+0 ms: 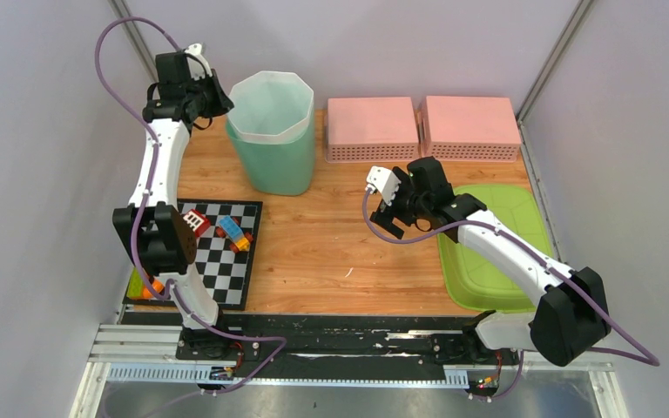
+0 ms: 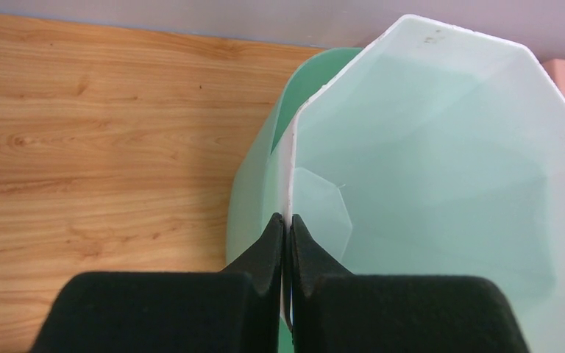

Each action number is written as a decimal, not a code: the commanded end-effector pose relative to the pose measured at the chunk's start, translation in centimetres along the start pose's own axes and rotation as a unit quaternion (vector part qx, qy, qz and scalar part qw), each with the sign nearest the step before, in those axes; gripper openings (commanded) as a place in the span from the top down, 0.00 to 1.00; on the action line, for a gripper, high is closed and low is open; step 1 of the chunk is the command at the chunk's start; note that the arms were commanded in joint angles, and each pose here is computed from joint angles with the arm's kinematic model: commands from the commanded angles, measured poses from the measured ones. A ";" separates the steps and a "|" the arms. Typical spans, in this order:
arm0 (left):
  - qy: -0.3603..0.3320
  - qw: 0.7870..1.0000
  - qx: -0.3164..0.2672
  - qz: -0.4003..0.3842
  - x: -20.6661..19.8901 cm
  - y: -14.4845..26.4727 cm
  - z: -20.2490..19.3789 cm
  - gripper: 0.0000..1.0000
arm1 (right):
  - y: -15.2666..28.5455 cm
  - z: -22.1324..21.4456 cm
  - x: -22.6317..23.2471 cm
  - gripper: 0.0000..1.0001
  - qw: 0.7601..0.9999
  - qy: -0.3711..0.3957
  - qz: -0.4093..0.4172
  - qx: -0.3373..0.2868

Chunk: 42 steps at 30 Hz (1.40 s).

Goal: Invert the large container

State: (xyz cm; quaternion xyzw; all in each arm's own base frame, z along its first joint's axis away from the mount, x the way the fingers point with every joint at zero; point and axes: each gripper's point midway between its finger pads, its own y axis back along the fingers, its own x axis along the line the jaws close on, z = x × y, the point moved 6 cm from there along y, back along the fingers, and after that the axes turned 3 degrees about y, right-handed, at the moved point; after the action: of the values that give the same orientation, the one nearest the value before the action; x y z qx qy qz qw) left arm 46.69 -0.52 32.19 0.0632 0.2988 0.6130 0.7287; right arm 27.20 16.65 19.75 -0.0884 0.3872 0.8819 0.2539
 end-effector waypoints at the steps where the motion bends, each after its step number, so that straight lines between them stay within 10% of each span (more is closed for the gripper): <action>1: 0.035 0.995 0.083 -0.048 -2.7 0.1 -4.0 1.00 | -0.3 0.0 0.7 0.05 1.000 0.003 0.015 -0.001; 42: 0.012 0.990 0.114 -0.084 -7.8 5.0 -7.9 1.00 | 3.3 3.7 -1.5 0.05 0.999 0.016 -0.022 -0.039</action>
State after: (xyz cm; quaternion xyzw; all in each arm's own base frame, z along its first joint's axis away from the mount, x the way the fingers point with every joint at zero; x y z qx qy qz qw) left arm 40.72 -6.49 32.13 0.0848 0.3325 0.5558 0.7572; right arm 27.15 16.59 20.84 -0.0951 0.3833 0.8823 0.2560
